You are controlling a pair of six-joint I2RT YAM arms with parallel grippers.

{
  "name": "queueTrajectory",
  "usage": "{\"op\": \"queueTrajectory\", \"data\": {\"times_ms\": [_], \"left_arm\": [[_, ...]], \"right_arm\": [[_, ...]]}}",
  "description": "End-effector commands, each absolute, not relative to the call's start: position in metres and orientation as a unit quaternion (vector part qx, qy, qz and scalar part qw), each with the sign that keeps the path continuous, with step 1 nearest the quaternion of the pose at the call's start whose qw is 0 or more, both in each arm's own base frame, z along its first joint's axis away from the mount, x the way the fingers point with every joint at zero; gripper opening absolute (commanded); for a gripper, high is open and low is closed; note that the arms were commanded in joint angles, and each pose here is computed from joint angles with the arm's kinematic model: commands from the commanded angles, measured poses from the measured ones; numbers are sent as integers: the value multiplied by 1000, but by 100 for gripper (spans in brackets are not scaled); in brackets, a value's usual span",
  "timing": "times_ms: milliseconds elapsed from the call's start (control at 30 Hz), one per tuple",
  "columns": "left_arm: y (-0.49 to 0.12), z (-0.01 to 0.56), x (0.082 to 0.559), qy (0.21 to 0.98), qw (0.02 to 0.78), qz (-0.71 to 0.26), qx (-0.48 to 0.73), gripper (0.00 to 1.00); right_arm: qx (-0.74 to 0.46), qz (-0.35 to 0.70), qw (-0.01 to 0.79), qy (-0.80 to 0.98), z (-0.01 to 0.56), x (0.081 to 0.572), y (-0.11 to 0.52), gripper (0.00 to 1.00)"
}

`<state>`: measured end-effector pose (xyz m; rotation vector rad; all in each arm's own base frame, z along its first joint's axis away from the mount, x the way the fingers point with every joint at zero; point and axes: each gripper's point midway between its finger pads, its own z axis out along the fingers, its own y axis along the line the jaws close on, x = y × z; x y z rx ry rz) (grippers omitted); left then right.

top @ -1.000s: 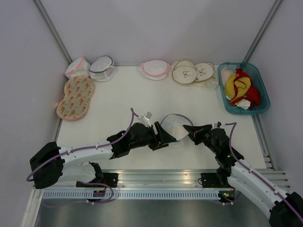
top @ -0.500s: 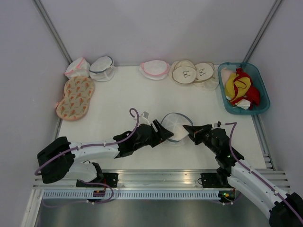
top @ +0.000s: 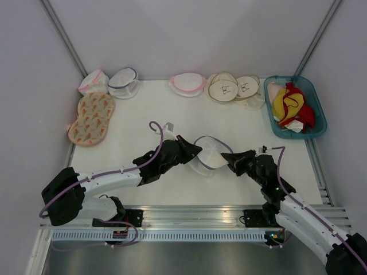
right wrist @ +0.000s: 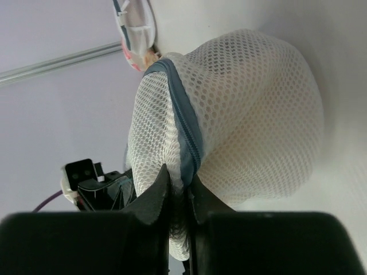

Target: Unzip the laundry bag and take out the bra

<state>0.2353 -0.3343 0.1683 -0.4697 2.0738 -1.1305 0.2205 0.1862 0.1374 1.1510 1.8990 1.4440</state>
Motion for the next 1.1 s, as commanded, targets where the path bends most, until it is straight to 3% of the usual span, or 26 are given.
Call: {"op": "queueTrajectory", "data": {"times_ms": [0,100,133,233,333,600,733,767,800,1067], "left_arm": [[-324,192,259,775,397,-464,-166,7],[-308,190,276,773,393,-475,-149,2],[-299,189,283,773,386,-483,-141,2],[-283,184,299,777,375,-496,-97,2],[-270,177,314,777,336,-528,-62,2],[-290,167,315,735,193,-644,89,2],[-286,161,318,708,135,-691,43,2],[-282,177,319,672,183,-714,72,2],[-275,171,322,665,135,-734,-4,2],[-276,184,312,637,137,-758,-29,2]], "right_arm": [[348,540,249,725,162,212,201,16],[328,520,267,742,163,213,199,30],[324,507,268,753,158,212,198,48],[292,450,289,792,152,212,189,74],[264,407,294,823,145,209,184,81],[270,407,301,819,120,217,184,79],[282,433,298,803,107,223,190,72],[290,434,289,802,97,220,190,72],[291,445,292,795,99,224,193,71],[264,500,342,751,130,233,198,67]]}}
